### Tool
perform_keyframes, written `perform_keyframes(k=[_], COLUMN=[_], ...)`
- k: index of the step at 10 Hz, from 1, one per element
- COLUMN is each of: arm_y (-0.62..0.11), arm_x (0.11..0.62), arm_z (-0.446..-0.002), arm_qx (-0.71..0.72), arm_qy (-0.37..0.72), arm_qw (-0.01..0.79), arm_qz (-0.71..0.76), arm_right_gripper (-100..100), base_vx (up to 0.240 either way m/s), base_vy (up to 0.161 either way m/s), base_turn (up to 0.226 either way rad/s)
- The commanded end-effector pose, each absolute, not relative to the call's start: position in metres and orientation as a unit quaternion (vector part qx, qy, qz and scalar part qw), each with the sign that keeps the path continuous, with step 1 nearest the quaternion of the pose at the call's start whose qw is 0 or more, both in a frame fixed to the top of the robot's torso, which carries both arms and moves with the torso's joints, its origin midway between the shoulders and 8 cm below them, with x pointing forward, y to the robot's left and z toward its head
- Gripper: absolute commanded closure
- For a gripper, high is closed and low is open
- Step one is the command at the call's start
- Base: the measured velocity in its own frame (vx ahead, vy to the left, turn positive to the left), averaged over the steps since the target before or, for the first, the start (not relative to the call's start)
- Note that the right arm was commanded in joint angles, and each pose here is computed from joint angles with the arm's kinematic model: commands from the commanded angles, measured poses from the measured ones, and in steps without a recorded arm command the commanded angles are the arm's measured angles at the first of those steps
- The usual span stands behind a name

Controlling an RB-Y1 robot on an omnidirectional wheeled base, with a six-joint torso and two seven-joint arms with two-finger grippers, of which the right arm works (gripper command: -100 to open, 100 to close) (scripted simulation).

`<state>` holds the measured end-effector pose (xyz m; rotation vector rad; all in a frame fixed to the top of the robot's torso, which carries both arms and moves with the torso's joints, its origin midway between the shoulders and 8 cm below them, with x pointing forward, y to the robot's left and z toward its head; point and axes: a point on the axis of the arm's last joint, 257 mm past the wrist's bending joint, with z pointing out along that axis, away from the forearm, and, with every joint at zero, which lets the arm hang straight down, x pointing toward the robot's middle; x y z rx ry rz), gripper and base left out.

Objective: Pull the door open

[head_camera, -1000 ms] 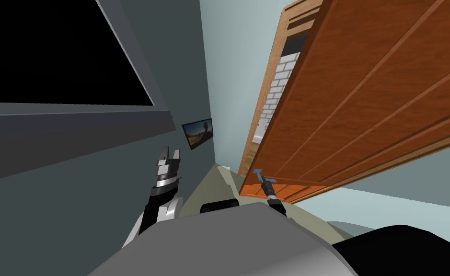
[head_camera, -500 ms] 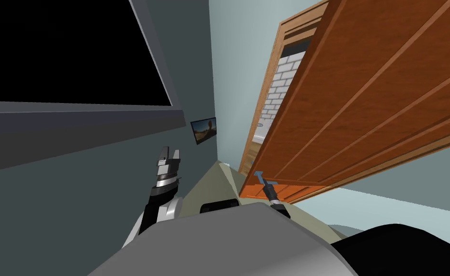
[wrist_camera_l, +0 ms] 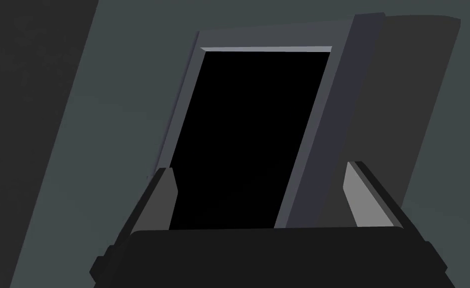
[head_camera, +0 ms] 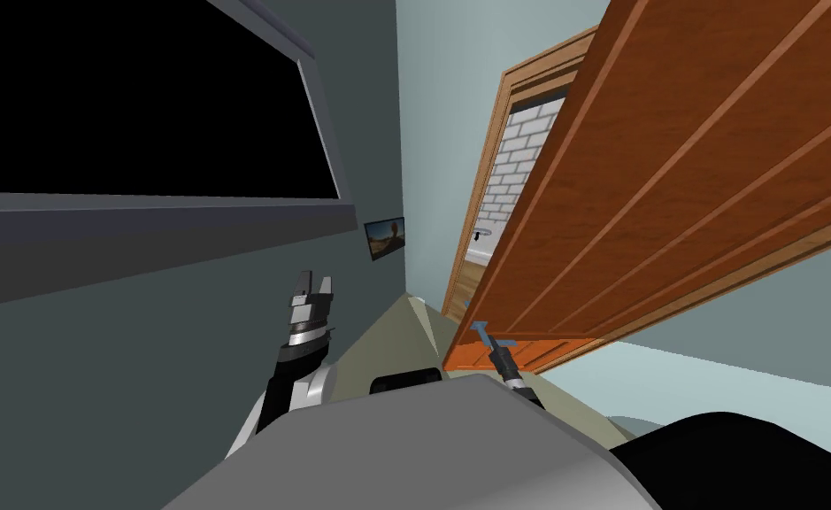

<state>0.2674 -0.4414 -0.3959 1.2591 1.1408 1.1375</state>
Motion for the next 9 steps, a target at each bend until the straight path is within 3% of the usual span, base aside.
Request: perform_keyframes(k=[1, 9], arm_y=[-0.436, -0.405], arm_x=[0.280, 0.343], arm_z=[-0.397, -0.399], arm_qx=[0.523, 0.509], arm_qy=[0.478, 0.492], arm_qw=[0.518, 0.502], arm_qz=[0.479, 0.497], arm_right_gripper=[100, 100], base_vx=[-0.145, -0.219], base_vy=[-0.010, -0.030], base_turn=[0.026, 0.035])
